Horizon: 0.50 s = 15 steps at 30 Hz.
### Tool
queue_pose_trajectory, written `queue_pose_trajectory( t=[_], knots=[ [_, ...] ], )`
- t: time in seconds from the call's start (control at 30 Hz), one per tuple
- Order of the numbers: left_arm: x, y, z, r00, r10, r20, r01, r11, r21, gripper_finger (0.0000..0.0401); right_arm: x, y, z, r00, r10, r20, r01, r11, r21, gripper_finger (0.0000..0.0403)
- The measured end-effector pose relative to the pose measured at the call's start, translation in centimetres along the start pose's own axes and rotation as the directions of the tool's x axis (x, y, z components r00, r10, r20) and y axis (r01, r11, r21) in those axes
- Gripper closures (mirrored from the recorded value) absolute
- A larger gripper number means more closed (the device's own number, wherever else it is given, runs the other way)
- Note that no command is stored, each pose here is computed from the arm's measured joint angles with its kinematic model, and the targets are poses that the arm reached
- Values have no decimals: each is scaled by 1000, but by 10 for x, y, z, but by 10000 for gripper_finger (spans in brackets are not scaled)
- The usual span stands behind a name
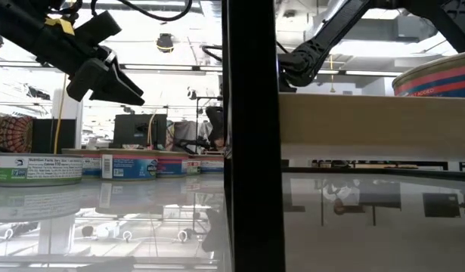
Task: Stack canned seafood by type on shelf
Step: Stack the blue pink tuna can on top of the blue pink tuna can on the shelf
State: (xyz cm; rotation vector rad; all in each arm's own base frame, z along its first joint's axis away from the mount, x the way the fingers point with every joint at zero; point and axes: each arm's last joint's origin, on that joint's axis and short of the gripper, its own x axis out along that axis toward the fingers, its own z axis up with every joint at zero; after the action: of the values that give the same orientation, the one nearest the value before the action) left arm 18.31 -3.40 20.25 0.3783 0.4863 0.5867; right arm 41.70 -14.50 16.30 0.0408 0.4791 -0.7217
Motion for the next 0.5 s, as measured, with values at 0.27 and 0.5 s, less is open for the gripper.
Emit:
queue_pose_trajectory(
  t=[0.27,0.5],
  knots=[
    [0,0,0,1000,-9,1,9,1000,-1,173,13,6,-24,995,-67,-76,63,997,-55,117],
    [0,-1,0,1000,-17,1,17,1000,5,173,-2,8,-26,978,-80,-195,60,992,-110,117]
  ],
)
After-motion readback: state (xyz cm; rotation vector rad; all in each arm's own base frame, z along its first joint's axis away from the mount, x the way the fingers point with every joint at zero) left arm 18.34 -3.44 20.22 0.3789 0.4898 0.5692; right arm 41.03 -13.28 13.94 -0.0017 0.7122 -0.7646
